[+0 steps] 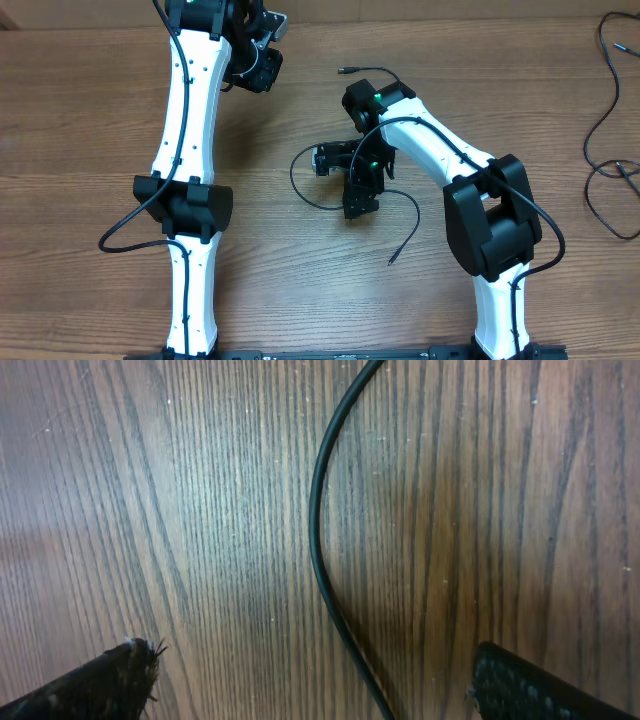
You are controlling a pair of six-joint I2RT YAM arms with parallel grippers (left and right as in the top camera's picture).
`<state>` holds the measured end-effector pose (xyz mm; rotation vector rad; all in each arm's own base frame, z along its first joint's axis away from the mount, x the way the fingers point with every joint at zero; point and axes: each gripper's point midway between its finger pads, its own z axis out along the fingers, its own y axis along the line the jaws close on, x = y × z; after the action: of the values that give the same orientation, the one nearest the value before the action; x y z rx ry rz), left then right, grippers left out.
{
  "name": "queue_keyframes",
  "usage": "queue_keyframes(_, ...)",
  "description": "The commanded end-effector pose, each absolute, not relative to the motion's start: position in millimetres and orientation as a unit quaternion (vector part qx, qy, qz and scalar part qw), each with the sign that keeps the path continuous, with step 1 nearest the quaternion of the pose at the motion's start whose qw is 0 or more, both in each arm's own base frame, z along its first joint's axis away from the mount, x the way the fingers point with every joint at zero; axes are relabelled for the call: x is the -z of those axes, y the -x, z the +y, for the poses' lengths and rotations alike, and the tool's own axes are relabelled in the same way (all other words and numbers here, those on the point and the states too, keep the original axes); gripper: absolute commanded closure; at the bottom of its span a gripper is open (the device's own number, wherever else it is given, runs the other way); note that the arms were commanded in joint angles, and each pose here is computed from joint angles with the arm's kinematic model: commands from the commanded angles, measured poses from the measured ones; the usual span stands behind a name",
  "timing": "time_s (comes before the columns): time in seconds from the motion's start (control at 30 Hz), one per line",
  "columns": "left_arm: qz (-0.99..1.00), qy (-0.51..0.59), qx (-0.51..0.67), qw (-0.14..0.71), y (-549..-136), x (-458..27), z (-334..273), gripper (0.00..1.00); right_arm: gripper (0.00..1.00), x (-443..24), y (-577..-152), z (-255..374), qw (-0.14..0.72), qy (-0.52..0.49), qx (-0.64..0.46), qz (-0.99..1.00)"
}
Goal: Untangle cables
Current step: 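Move the right gripper down over the central cable loop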
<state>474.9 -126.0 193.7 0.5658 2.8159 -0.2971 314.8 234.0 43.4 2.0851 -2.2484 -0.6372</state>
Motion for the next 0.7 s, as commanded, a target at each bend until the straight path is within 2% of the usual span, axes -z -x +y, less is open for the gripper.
queue_keyframes(0.0,0.965,-0.195,0.105,0.138,-472.6,-204.6,-127.5,0.96,0.00,-31.2,-309.1,234.4,0.019,-0.662,0.220,-0.716)
queue_keyframes(0.4,0.967,-0.205,0.102,0.113,-468.2,-190.3,-126.0,0.96,0.00,20.9,-298.1,222.0,0.066,-0.655,0.214,-0.722)
queue_keyframes(0.67,0.967,-0.206,0.101,0.114,-468.7,-190.4,-125.8,0.96,0.00,29.2,-294.2,224.8,0.058,-0.655,0.225,-0.719)
